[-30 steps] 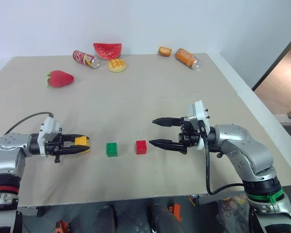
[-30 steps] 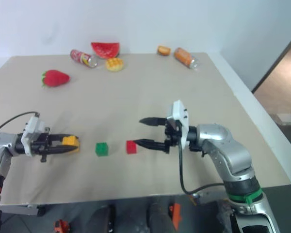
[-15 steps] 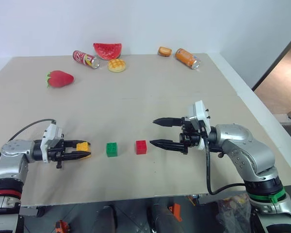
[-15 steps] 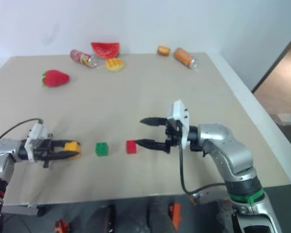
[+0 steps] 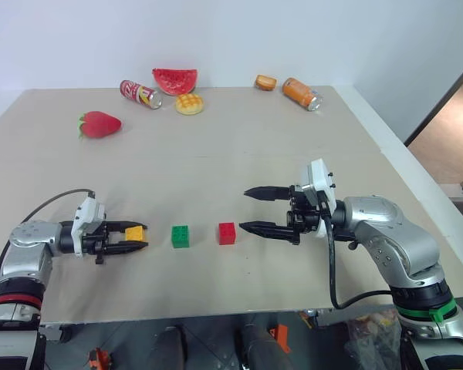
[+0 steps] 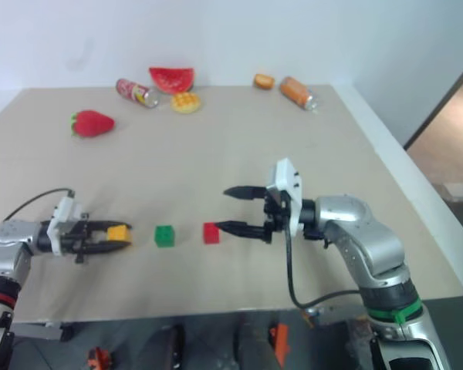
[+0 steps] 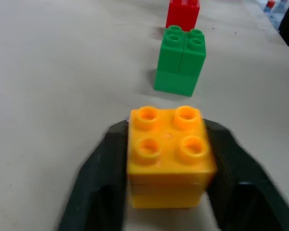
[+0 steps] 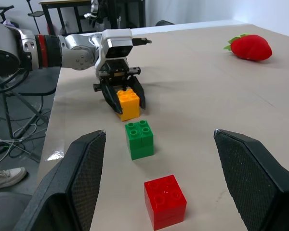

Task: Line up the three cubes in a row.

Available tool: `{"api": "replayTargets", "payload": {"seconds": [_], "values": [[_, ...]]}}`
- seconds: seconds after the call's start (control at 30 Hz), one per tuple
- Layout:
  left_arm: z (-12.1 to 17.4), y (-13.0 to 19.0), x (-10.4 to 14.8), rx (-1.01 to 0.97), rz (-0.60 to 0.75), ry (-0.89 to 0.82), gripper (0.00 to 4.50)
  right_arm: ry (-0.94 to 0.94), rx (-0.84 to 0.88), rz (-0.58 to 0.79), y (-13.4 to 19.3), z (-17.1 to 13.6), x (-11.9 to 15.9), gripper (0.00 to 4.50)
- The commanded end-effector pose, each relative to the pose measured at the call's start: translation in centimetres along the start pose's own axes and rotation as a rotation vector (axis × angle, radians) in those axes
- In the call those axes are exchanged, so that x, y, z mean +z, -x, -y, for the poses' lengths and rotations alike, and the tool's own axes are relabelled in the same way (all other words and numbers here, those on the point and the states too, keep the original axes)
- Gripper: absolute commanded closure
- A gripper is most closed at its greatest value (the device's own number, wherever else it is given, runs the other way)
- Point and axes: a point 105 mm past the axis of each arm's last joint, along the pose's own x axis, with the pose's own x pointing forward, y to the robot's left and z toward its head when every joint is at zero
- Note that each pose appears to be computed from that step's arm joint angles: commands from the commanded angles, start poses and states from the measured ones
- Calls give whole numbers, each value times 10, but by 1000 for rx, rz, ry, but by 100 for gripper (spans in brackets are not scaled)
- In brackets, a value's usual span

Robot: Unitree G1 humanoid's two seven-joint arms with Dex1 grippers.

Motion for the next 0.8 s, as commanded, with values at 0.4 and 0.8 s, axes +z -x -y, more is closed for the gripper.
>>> {"api": "replayTargets", "payload": {"seconds": [0.4, 0.8], "values": [[9, 29, 30, 66, 36, -20, 3, 43, -14, -2, 13, 8, 9, 78], [14, 74, 63, 349, 81, -31, 3, 52, 32, 15, 4, 12, 11, 78]]}}
